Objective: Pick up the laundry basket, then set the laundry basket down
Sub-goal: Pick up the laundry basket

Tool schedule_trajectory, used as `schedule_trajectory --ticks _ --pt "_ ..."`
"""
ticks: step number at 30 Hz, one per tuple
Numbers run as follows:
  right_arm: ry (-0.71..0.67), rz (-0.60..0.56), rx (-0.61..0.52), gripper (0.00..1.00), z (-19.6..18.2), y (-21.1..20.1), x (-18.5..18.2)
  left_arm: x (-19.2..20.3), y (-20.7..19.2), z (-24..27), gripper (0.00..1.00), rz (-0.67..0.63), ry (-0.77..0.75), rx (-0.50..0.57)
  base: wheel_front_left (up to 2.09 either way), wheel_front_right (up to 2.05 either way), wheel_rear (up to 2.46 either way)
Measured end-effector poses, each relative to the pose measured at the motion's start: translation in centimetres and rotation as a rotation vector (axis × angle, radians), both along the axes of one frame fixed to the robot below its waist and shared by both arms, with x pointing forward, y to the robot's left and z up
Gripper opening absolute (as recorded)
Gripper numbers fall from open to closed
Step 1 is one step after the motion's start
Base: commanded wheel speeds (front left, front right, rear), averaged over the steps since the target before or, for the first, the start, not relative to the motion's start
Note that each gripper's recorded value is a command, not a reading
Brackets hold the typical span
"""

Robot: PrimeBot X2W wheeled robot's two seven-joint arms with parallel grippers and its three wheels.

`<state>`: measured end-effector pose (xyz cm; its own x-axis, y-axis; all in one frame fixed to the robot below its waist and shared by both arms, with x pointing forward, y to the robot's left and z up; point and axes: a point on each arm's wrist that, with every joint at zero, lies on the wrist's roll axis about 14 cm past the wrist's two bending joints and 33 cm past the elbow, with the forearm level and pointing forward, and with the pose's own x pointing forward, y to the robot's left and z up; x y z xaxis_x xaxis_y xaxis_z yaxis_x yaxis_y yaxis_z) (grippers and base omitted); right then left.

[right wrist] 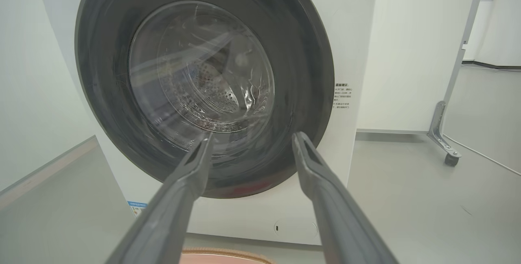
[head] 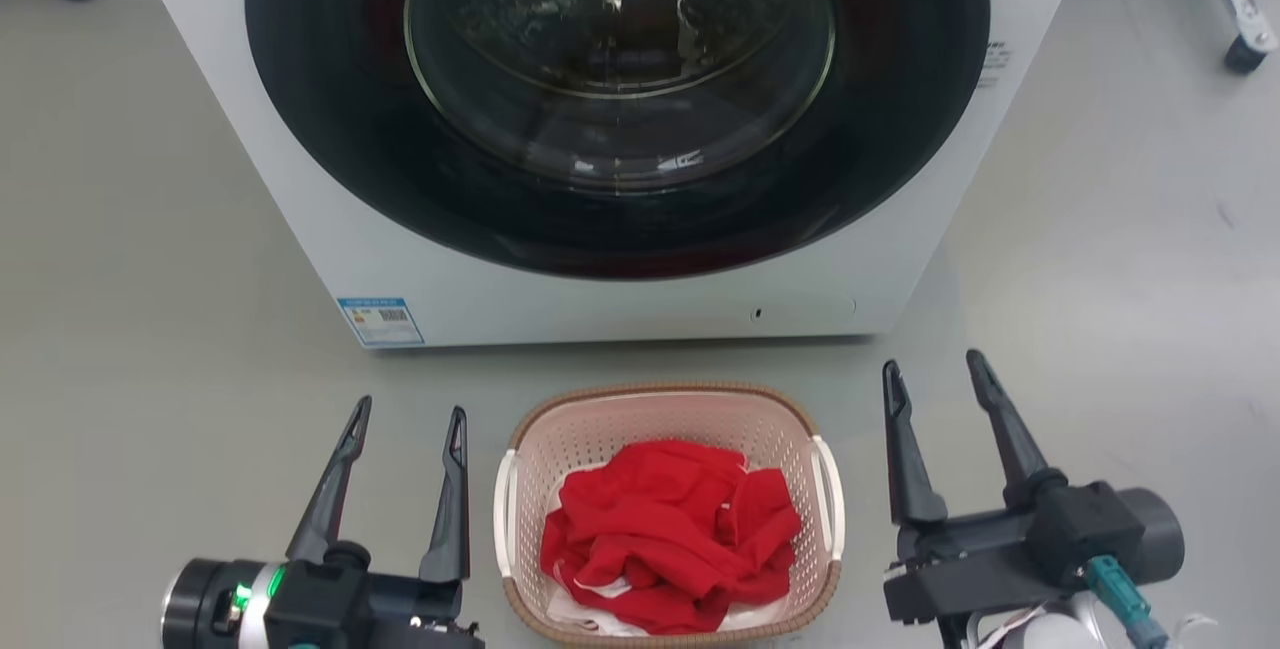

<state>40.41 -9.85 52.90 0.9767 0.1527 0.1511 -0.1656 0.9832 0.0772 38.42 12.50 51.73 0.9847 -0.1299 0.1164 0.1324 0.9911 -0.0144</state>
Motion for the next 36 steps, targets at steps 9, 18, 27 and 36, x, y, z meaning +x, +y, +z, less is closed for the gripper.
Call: schedule_trajectory --ticks 9,18,27,36 --pt "0.060 -0.011 0.002 1.00 -2.7 -0.5 3.5 3.1 -0.5 -2.9 1.00 -0.001 0.073 -0.021 0.00 0.00 0.00" --pt "0.152 -0.020 0.000 1.00 -6.9 -0.8 7.1 6.2 -1.5 -7.0 1.00 -0.028 0.165 -0.019 0.00 0.00 0.00" --pt "0.294 -0.043 -0.001 1.00 -13.3 -1.4 9.8 9.0 -2.0 -12.2 1.00 -0.046 0.278 -0.026 0.00 0.00 0.00" --pt "0.418 -0.046 -0.014 1.00 -19.1 -1.4 11.5 10.7 -2.3 -17.5 1.00 -0.063 0.396 -0.049 0.00 0.00 0.00"
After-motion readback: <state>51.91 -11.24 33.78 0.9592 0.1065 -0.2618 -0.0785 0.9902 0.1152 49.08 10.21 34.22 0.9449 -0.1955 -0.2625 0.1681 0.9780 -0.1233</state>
